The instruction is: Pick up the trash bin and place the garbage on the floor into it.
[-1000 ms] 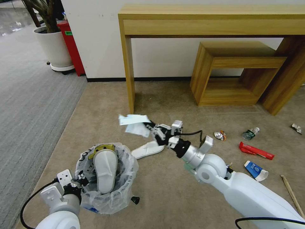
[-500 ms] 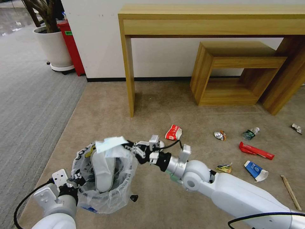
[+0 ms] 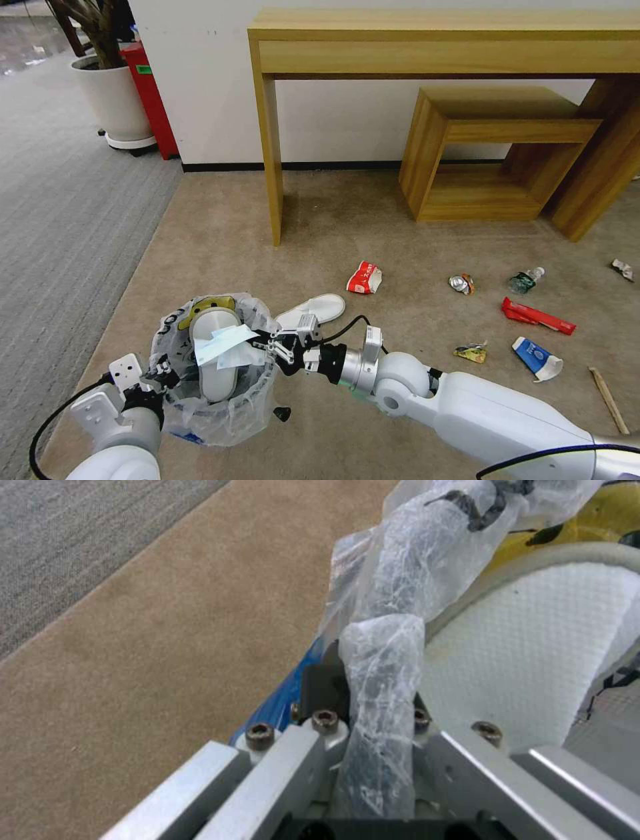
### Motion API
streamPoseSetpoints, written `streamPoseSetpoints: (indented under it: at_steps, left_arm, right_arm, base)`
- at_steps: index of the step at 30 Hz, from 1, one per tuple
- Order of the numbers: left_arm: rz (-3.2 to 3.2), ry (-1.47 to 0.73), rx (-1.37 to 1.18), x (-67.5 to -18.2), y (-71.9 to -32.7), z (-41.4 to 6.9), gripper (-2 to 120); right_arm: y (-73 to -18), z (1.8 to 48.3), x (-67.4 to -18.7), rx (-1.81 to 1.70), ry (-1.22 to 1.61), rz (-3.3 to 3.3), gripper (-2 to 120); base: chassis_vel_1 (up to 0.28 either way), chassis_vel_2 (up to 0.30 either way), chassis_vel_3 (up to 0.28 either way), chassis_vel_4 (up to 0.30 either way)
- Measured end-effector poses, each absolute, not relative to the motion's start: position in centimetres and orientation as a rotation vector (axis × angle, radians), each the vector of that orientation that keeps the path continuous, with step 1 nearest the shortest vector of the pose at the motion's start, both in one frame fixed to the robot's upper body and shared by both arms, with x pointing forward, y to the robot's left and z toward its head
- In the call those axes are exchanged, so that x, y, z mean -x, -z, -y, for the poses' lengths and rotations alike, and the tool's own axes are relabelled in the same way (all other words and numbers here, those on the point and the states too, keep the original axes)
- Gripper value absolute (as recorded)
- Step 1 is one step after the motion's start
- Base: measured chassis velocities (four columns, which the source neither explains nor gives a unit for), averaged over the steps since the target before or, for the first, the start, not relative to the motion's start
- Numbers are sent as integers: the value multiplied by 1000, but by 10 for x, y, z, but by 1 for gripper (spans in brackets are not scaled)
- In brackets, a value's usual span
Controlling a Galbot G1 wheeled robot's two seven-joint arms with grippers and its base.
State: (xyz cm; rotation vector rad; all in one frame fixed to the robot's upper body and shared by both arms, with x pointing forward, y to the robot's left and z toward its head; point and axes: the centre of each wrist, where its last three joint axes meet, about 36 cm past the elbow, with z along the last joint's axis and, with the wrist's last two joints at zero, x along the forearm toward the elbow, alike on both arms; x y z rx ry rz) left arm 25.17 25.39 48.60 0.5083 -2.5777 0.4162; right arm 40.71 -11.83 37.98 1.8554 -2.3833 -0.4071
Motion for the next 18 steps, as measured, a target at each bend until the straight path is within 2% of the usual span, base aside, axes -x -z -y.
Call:
streamPoseSetpoints:
  at_steps: [3,4,6,8,11,12,15,16,18]
  left_arm:
    - [2579,-415,-508,-252,-486,-254,1]
    - [2579,-415,-508,-252,-486,-254,1]
    - [2578,-415,-508,-251,-486,-254,1]
    - [2577,-414,-508,-252,-485,-255,1]
    - [2575,-411,-508,-252,-484,-255,1]
    - [2575,-411,-508,-252,-484,-255,1]
    - [2573,-413,-504,-253,-482,-254,1]
    - [2573,-413,-504,-253,-482,-254,1]
    - [2573,-414,-503,-254,-482,-254,1]
  right_arm:
    - [-375,115,-405,-1823,379,2398,27]
    - [-375,115,-405,-1823,379,2398,27]
    - [-373,114,-405,-1809,367,2409,37]
    - [-373,114,-404,-1801,364,2414,40]
    - [-376,115,-406,-1788,363,2436,55]
    - [-376,115,-406,-1788,363,2436,55]
    - [-372,118,-407,-1768,308,2449,71]
    - [-372,118,-407,-1768,308,2449,71]
    - [-368,119,-405,-1758,281,2445,79]
  base:
    - [0,0,0,0]
    - [0,0,0,0]
    - [0,0,0,0]
    - [0,0,0,0]
    - [0,0,0,0]
    - [0,0,0,0]
    - [0,0,0,0]
    - [0,0,0,0]
    - [0,0,0,0]
